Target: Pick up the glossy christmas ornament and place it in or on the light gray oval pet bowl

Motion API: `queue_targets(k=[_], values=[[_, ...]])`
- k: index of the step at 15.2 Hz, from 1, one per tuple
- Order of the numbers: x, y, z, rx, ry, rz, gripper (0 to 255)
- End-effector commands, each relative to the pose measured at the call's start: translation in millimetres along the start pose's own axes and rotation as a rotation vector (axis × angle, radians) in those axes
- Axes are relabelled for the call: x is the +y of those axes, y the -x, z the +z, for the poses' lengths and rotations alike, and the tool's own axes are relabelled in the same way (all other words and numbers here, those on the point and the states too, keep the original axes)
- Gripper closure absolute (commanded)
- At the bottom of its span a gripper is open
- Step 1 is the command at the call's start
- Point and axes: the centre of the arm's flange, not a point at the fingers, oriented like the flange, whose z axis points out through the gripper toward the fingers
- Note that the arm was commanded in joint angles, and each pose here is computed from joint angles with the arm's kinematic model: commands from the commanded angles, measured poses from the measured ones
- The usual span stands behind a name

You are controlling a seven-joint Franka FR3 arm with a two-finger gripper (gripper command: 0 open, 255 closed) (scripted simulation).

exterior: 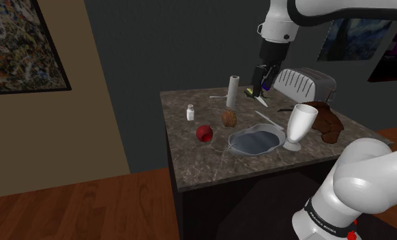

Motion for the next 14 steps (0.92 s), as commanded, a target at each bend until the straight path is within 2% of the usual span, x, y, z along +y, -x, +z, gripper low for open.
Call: queue_targets(k=[1,7,14], values=[[0.0,0.0,0.0,0.0,0.0,0.0,0],[-6.8,-64.5,51.5,-0.068,-0.083,0.39,0],[10.4,-133.0,117.3,-0.147,-0.181,0.846,0]])
